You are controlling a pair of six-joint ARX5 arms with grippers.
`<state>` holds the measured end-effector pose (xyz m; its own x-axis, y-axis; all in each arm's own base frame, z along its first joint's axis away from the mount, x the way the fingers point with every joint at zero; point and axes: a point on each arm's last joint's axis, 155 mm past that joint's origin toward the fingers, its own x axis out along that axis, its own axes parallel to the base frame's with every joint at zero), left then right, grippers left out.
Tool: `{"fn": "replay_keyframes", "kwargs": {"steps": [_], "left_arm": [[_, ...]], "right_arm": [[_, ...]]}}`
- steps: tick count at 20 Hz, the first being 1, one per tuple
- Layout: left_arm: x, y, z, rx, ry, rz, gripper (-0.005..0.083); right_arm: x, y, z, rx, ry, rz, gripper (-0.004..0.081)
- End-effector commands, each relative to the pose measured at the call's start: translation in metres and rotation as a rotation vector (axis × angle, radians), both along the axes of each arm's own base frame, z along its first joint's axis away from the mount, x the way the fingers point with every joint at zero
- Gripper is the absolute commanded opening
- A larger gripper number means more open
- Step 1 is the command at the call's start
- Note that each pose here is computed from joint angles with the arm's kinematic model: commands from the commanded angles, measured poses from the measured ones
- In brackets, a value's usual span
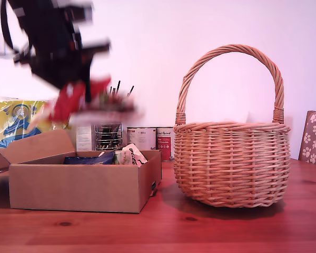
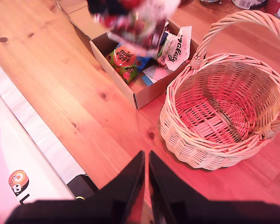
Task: Move the bags of Easter eggs from the cardboard box on the left into the woven basket on the right side.
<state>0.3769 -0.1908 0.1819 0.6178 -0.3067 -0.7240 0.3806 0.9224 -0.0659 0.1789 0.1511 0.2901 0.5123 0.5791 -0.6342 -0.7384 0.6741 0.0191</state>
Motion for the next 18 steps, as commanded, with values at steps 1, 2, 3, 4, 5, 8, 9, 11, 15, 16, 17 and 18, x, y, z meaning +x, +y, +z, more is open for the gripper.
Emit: {"fn": "replay_keyframes", "kwargs": {"steps": [1,2,3,4,5,8,9,11,15,16,17,18], "left_arm": [[-0.003,-0.014,0.008,-0.064,-0.007,-0.057,0.0021],[-0.007,-0.026,0.016,-0.112,-0.016,-0.115,0.0021],[-0.013,-0.041,0.023,-0.163,-0.019,-0.185,0.0021],[-0.022,-0.054,0.028,-0.211,-0.010,-0.243,0.0021],[-0.031,-0.067,0.032,-0.246,0.000,-0.303,0.0020],[-0.053,-0.094,0.040,-0.321,0.024,-0.428,0.0019],[-0.058,-0.102,0.044,-0.339,0.020,-0.454,0.0018],[-0.067,-0.118,0.049,-0.362,0.009,-0.500,-0.0012],[-0.073,-0.154,0.053,-0.438,0.007,-0.523,-0.0017],[-0.074,-0.162,0.054,-0.456,0.000,-0.532,-0.0017],[-0.074,-0.172,0.055,-0.473,-0.011,-0.546,-0.0017],[-0.074,-0.180,0.056,-0.485,-0.028,-0.562,-0.0017]], "right_arm": [[-0.001,-0.001,-0.004,-0.007,0.001,0.004,-0.0012],[-0.001,-0.001,-0.004,-0.007,0.001,0.003,-0.0013],[-0.001,-0.001,-0.004,-0.007,0.002,0.003,-0.0013],[-0.001,-0.001,-0.004,-0.008,0.003,0.004,-0.0013],[-0.001,-0.001,-0.005,-0.009,0.005,0.003,-0.0013],[0.000,-0.006,-0.005,-0.025,-0.004,-0.016,-0.0013],[0.000,-0.008,-0.005,-0.032,-0.013,-0.024,-0.0013],[-0.001,-0.013,-0.002,-0.037,-0.037,-0.040,-0.0013],[0.000,-0.028,0.006,-0.058,-0.099,-0.098,-0.0013],[0.000,-0.030,0.008,-0.060,-0.108,-0.106,-0.0013],[0.000,-0.033,0.009,-0.063,-0.118,-0.116,-0.0013],[-0.001,-0.034,0.010,-0.065,-0.124,-0.122,-0.0013]]}}
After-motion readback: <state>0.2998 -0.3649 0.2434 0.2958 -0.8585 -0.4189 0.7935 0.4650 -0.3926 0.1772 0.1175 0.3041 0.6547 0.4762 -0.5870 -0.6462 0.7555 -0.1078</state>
